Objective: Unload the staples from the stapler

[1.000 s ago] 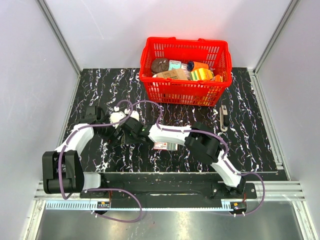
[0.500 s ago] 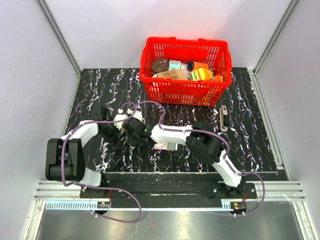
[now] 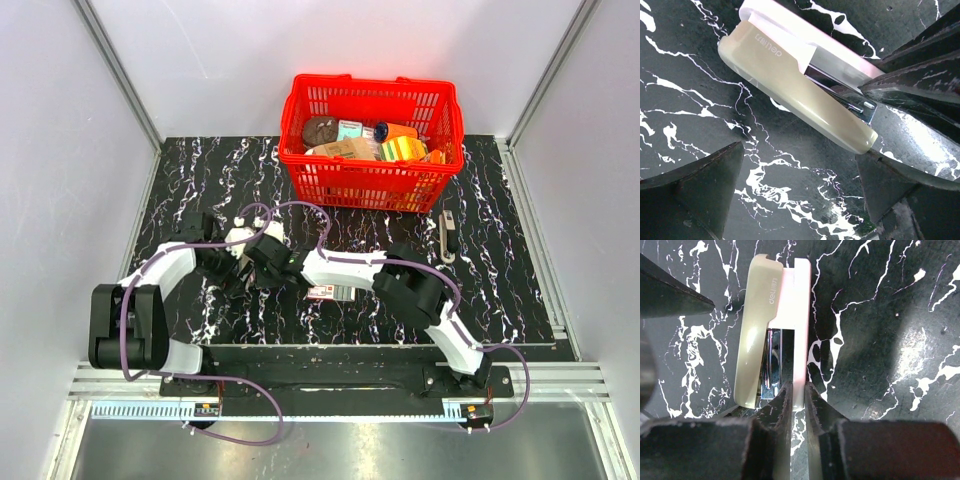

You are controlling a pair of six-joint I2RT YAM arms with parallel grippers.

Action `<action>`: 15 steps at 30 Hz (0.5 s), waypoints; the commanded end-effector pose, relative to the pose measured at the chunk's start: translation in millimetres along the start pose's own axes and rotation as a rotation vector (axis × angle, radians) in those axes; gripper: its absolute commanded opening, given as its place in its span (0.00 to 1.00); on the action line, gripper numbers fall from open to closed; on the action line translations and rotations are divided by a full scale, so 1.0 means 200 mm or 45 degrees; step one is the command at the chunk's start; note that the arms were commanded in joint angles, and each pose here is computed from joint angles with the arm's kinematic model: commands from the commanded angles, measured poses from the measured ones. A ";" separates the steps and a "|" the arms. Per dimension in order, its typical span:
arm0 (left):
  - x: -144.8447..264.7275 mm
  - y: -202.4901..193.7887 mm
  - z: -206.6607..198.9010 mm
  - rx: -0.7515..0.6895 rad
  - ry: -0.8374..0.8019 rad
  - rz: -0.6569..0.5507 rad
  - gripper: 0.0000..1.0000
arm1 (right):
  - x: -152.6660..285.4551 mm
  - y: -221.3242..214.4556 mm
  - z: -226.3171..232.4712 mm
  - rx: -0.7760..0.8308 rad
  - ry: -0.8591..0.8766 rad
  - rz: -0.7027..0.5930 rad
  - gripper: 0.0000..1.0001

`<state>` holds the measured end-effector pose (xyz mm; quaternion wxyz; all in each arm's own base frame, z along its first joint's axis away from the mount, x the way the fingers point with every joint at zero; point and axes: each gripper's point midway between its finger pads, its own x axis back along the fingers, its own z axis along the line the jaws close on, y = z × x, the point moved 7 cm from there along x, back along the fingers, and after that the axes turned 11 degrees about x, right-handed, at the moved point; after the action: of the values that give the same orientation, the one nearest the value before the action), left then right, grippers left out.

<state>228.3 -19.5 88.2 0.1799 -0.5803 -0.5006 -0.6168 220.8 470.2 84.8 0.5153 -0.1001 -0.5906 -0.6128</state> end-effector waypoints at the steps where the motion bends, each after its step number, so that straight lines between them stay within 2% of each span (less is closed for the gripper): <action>1: 0.08 0.12 -0.08 -0.053 -0.079 -0.162 0.99 | 0.04 -0.02 0.03 0.027 -0.011 0.012 0.14; 9: 0.12 0.13 -0.10 0.005 -0.100 -0.183 0.99 | 0.06 -0.01 0.06 0.087 -0.081 -0.022 0.12; 15: 0.23 0.16 -0.06 0.162 -0.268 -0.229 0.99 | 0.07 -0.02 0.02 0.114 -0.168 -0.036 0.09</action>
<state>218.3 -16.1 103.4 0.1959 -0.5808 -0.5333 -0.5831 214.3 468.4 91.9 0.4905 -0.1065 -0.6249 -0.5980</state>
